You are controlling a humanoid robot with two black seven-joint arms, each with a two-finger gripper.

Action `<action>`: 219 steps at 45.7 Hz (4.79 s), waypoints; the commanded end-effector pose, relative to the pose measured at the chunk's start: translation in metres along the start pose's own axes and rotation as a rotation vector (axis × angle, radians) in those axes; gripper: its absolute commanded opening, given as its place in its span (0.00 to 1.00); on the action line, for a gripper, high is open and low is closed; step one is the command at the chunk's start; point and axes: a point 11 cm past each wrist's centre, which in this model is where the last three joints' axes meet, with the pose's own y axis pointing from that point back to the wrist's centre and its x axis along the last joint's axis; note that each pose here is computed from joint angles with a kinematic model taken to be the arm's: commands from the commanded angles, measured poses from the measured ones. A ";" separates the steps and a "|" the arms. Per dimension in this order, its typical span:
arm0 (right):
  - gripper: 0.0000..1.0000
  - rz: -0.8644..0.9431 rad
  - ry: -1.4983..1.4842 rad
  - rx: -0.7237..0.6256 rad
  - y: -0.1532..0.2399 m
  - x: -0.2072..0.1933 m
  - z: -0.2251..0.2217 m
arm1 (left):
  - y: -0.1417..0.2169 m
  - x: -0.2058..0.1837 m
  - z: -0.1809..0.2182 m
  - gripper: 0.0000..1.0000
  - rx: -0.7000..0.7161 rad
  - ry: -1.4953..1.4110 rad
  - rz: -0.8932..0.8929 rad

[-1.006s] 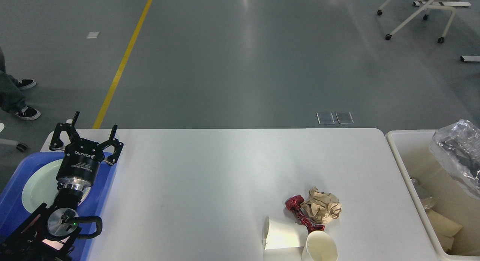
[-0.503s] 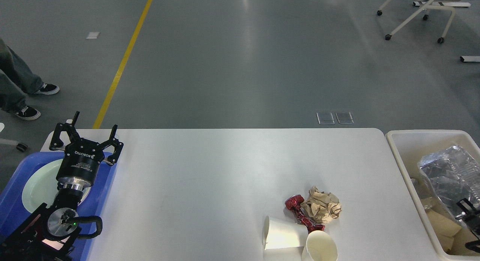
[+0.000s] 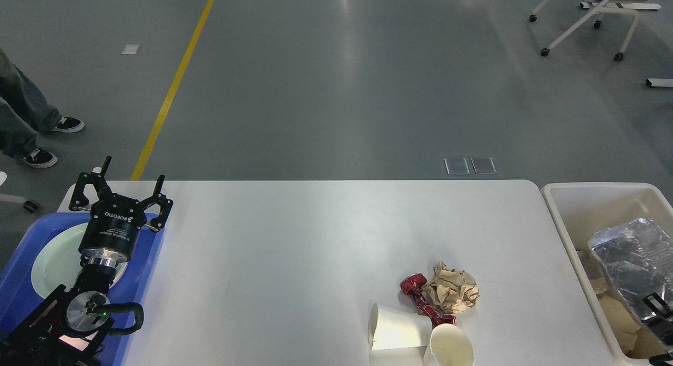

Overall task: Tidy desktop
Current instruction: 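Lower the foil tray into the bin and open the right gripper, then raise the right gripper out of the bin toward the brown paper, then lower the right gripper and grasp the crumpled brown paper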

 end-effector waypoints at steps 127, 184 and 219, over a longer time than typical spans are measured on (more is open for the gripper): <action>0.99 -0.591 1.060 0.474 0.471 0.125 -0.217 | 0.000 0.000 0.000 0.96 0.001 0.000 0.000; 0.99 -0.835 0.900 0.472 0.245 -0.117 -0.257 | 0.000 0.000 0.000 0.96 0.001 0.000 0.000; 0.52 -0.644 0.798 0.478 0.197 -0.155 -0.232 | 0.000 0.000 0.000 0.96 0.001 0.000 0.000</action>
